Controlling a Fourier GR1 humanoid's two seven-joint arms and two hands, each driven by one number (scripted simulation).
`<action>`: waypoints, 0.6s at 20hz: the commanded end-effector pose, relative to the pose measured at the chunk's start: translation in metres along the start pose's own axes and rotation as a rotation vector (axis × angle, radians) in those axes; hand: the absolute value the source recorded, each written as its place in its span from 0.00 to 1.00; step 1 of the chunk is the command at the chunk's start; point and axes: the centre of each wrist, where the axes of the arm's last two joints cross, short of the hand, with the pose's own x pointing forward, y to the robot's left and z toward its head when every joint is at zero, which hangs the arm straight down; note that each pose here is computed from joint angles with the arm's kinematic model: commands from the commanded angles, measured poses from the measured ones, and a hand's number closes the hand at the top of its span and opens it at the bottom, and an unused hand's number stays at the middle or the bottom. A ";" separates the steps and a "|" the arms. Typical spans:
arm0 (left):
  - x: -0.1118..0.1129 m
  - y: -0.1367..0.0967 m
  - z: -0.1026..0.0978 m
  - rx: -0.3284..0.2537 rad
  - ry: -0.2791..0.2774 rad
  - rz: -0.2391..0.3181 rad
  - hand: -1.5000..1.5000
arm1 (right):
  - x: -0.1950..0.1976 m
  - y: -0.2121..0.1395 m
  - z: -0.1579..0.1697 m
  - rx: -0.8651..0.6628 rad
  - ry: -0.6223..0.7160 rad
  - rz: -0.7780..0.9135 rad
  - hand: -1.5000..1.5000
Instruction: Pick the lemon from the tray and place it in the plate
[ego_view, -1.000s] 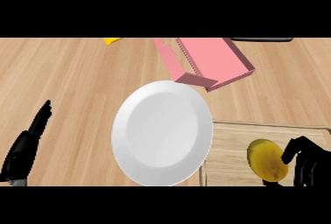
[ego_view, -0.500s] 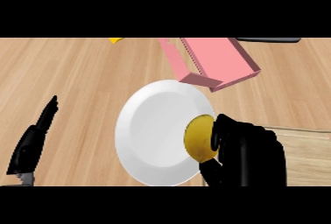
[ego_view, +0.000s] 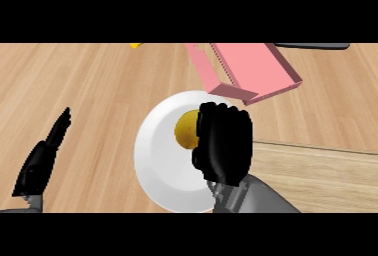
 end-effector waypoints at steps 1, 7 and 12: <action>-0.007 0.008 0.007 -0.006 0.006 -0.001 0.50 | 0.004 0.018 -0.021 0.082 0.202 -0.142 1.00; -0.001 0.003 -0.003 0.022 -0.005 0.001 0.50 | 0.001 0.041 -0.032 0.039 0.341 -0.176 0.00; -0.001 -0.005 0.002 0.006 0.003 0.006 0.50 | 0.010 0.041 -0.035 -0.060 0.261 -0.310 0.00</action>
